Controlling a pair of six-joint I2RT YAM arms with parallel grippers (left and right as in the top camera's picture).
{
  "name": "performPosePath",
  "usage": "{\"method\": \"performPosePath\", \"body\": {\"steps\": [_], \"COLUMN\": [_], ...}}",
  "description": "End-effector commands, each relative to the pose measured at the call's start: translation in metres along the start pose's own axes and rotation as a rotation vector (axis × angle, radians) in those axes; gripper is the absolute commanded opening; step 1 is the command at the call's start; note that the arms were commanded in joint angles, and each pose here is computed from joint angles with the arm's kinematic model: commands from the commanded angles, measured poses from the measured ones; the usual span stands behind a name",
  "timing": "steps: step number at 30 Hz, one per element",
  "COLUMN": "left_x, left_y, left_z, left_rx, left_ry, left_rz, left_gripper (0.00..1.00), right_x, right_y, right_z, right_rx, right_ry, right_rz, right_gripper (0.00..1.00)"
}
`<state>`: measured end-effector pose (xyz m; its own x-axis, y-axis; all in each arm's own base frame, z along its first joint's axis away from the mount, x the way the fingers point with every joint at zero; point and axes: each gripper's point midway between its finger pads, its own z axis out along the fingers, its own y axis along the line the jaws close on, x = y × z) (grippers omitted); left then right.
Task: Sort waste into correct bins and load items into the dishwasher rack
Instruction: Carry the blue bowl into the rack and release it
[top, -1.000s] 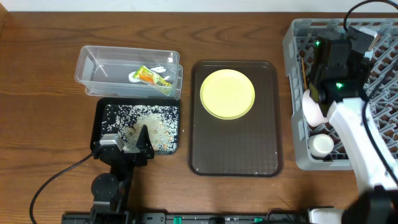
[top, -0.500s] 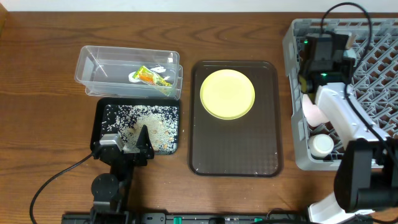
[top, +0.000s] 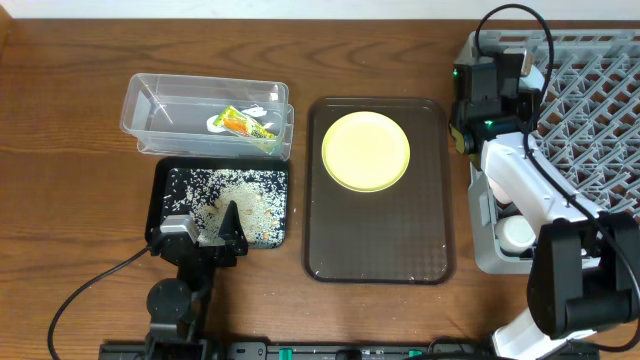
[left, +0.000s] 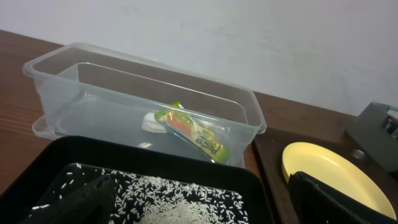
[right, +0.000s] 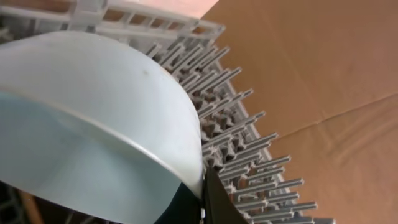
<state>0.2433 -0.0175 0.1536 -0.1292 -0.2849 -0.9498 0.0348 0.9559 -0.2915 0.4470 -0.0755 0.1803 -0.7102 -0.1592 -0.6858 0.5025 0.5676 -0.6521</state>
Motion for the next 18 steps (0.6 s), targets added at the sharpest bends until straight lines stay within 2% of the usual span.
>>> {"method": "performPosePath", "body": {"steps": [1,8,18], "left_x": [0.015,0.015,0.014], "left_y": [0.006,0.006,0.006], "left_z": [0.002,0.002,0.002], "left_rx": [-0.016,-0.016,-0.016], "left_ry": [0.033,0.033,0.033], "left_rz": [0.009,0.009,0.009], "left_gripper": [0.91,0.91,0.91], "right_x": [0.001,0.008,0.031], "right_y": [-0.015,-0.010,0.024], "right_z": [0.013,0.030,0.009], "right_rx": [0.069,-0.016,-0.149], "right_ry": [0.014,0.041,0.102], "right_rz": [-0.006,0.004,-0.053], "right_gripper": [0.01,0.01,0.01]}}
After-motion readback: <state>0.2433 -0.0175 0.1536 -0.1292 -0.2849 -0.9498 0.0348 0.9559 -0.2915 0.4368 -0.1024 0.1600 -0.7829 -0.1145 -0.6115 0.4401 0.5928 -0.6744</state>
